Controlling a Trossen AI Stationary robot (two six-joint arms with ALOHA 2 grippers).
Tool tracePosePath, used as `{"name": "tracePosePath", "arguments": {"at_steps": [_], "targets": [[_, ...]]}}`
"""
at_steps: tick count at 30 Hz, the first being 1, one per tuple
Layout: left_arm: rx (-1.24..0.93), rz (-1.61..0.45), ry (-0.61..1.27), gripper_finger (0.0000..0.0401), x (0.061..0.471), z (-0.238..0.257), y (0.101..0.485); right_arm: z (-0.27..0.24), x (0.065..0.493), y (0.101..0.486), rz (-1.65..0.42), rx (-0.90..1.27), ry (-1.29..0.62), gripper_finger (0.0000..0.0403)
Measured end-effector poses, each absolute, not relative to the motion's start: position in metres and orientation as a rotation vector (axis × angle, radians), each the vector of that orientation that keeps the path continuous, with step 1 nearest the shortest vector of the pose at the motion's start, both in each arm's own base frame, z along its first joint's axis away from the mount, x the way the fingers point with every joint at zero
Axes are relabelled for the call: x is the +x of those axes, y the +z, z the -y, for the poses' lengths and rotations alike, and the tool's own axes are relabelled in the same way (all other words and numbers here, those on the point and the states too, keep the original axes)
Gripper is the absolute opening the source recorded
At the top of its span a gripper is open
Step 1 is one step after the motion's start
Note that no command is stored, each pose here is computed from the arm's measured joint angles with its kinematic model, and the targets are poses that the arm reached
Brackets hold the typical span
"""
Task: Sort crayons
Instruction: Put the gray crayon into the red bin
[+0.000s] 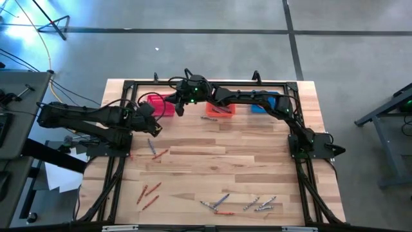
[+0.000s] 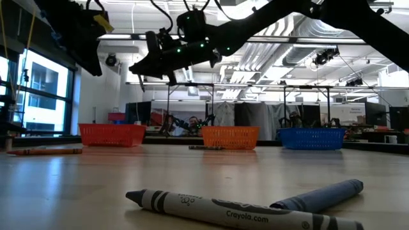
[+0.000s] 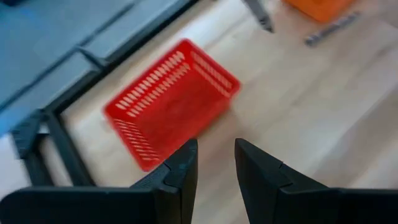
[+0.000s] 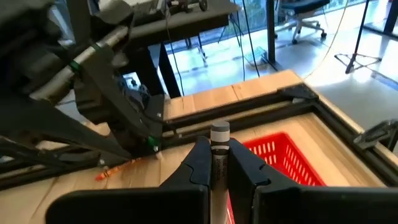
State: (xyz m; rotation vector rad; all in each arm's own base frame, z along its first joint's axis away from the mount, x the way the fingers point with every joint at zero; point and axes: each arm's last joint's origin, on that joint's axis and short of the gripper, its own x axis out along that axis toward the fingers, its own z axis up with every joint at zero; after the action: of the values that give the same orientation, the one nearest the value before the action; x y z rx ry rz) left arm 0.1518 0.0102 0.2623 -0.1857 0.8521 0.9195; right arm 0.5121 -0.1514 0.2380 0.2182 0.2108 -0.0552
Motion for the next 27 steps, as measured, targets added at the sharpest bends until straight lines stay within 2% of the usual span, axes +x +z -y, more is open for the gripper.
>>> {"name": "tracePosePath", "arguments": {"at_steps": [9, 17, 20, 27], "targets": [[-0.146, -0.821, 1.018, 0.0094, 0.147, -0.013, 0.248, 0.154, 0.508, 0.239, -0.254, 0.217, -0.057, 0.0012], [-0.106, -0.757, 0.93, 0.0094, 0.16, -0.012, 0.238, 0.149, 0.506, 0.255, -0.207, 0.182, 0.056, 0.0012], [-0.101, -0.762, 0.928, 0.0094, 0.16, -0.012, 0.237, 0.153, 0.499, 0.262, -0.245, 0.151, 0.031, 0.0012], [-0.131, -0.755, 0.981, 0.0094, 0.156, -0.012, 0.236, 0.17, 0.47, 0.267, -0.477, 0.1, -0.059, 0.0012]]}}
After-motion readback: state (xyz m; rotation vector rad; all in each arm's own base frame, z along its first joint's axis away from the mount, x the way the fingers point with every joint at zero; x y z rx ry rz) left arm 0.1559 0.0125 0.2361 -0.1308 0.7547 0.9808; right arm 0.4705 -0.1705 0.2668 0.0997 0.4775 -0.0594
